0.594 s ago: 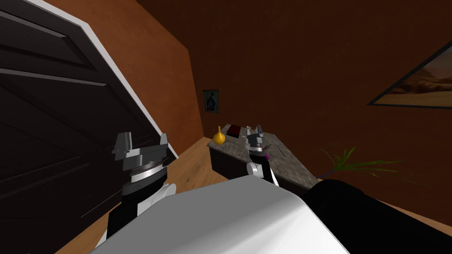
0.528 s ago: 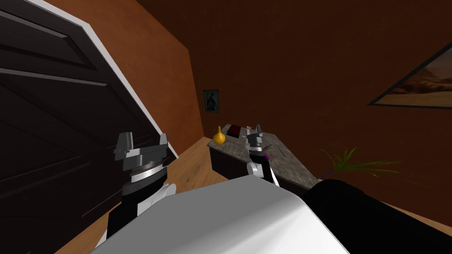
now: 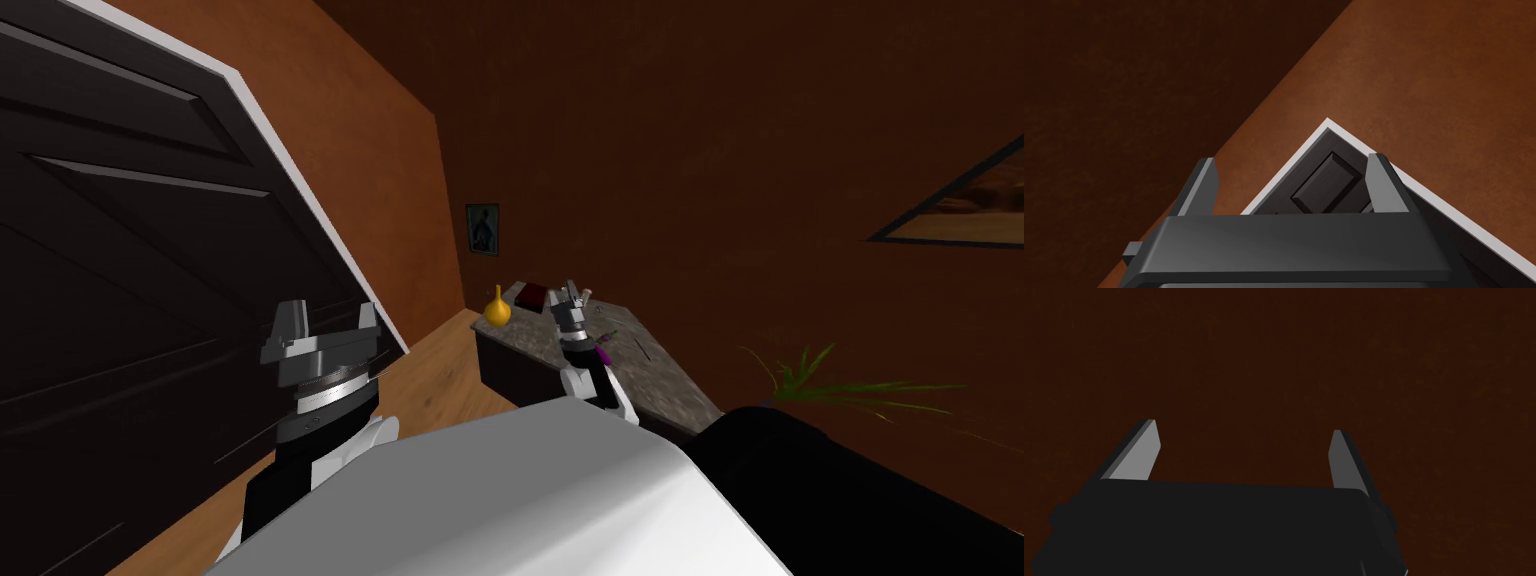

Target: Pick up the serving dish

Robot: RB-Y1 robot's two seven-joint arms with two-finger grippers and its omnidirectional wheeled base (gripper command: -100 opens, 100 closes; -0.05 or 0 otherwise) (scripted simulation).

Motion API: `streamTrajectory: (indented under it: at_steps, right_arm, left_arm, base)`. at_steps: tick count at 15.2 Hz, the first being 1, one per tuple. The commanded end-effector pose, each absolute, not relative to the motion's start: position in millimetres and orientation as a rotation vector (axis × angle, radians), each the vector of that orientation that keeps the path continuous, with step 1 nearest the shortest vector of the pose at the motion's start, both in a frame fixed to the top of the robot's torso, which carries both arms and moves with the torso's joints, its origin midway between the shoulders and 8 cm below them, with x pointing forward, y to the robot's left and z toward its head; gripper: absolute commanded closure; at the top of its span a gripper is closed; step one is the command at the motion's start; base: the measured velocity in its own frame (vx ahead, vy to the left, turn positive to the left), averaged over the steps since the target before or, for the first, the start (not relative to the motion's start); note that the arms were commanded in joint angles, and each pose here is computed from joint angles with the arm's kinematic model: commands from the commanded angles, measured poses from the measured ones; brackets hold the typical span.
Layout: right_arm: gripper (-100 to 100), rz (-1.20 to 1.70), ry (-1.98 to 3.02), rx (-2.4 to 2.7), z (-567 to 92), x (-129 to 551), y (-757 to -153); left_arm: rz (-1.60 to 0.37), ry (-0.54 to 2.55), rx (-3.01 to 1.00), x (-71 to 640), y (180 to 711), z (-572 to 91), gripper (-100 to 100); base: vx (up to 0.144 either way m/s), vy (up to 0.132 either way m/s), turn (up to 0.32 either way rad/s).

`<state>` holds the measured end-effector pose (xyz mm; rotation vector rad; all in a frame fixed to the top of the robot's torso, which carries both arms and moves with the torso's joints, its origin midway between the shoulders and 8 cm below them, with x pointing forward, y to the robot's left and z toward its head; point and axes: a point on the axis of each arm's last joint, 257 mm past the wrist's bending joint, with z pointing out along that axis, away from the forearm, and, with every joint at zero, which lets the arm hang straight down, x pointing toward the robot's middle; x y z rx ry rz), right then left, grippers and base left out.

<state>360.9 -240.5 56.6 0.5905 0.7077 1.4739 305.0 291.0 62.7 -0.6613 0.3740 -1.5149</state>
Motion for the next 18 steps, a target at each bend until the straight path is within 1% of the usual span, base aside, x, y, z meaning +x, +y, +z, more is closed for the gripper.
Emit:
streamTrajectory:
  at_steps: [1,4,6,11,13,16,18]
  right_arm:
    - [-100,1.472,0.754,0.544,57,361,-228]
    - [-100,1.467,0.836,0.441,57,364,-198]
    - [-100,1.464,0.857,0.424,55,364,-196]
    - [-100,1.436,0.994,0.225,46,365,-145]
    - [-100,1.427,1.017,0.203,43,364,-143]
    - [-100,1.395,1.097,0.059,31,361,-110]
    - [-100,1.381,1.123,0.032,27,360,-109]
  left_arm:
    - [-1.515,0.374,-0.661,305,291,63,0]
    - [-1.515,0.374,-0.661,305,291,63,0]
    - [-1.515,0.374,-0.661,305,291,63,0]
    - [-1.515,0.374,-0.661,305,291,63,0]
    - [-1.515,0.374,-0.661,305,291,63,0]
    - [-1.515,0.374,-0.661,305,291,63,0]
    - [-1.515,0.374,-0.661,305,291,63,0]
  base:
    - [-0.026,-0.060,0.110]
    - [-0.042,-0.077,0.128]
    - [-0.046,-0.069,0.089]
    - [-0.044,-0.071,0.149]
    - [-0.047,-0.074,0.099]
    - [-0.048,-0.067,0.148]
    - [-0.065,-0.065,0.129]
